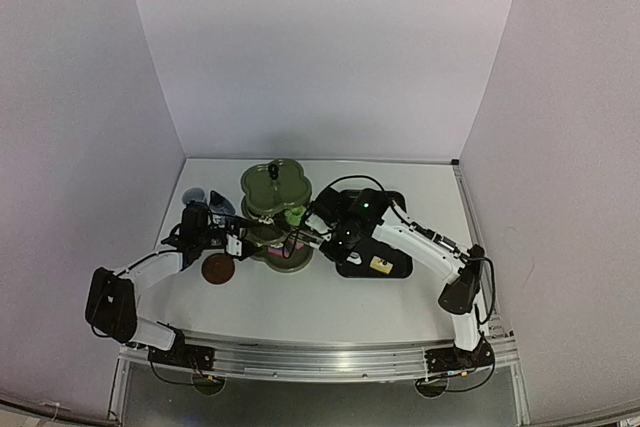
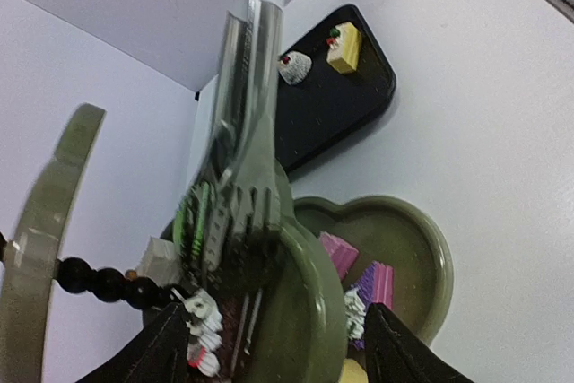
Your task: Serve the afternoon tea
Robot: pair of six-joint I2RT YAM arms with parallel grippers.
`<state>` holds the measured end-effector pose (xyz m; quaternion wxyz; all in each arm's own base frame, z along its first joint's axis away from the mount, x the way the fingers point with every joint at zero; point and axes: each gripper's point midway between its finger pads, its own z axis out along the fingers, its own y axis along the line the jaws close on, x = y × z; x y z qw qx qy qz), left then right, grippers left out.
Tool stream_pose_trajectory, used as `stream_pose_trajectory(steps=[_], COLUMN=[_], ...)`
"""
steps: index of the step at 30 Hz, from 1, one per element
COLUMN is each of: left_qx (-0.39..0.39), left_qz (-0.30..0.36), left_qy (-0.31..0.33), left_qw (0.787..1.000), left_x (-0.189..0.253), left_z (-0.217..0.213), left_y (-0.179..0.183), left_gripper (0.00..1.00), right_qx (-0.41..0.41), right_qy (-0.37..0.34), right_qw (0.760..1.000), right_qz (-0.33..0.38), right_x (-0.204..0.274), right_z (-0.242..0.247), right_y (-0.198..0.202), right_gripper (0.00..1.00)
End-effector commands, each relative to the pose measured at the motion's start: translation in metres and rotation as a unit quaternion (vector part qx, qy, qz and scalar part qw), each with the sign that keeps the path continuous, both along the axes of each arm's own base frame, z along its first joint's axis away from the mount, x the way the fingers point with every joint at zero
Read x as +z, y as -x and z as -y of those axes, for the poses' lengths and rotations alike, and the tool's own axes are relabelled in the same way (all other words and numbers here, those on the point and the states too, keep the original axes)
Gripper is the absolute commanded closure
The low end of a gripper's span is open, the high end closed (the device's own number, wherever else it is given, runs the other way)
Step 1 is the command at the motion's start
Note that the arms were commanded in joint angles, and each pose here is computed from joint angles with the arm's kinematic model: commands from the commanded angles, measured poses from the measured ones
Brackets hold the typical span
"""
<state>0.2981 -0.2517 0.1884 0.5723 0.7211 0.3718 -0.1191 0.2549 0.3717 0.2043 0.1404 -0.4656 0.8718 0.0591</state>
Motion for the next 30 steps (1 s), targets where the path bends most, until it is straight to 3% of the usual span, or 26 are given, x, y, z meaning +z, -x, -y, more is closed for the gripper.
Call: stream_pose_trajectory(steps=[1,7,12,30], left_qx=[-0.001,0.012,0.007,0.015], left_qz=[-0.050,-0.101,-0.101,-0.086], left_qy=[0.062,0.065,0.055,0.038], left_qw=[0.997,0.993,0.993,0.995], left_x=[0.050,0.048,0.041,0.039], left_z=[0.031,0.062,0.068,0.063], left_y=[0.002,-0.001,0.000,0.004], left_gripper=[0.26,0.27,0.32,0.34], right_qx=[-0.002,-0.003,-0.006,-0.024], right_qy=[-0.016,-0.018,-0.013,-0.021], right_qw=[1.000,1.000,1.000,0.999], right_qz=[-0.001,-0.005,-0.006,0.011], right_x=[0.006,0.006,0.005,0.024], right_z=[-0.003,-0.002,0.002,0.020], right_y=[-0.002,-0.002,-0.002,0.002], right_gripper=[0.75,0.73,0.73,0.72])
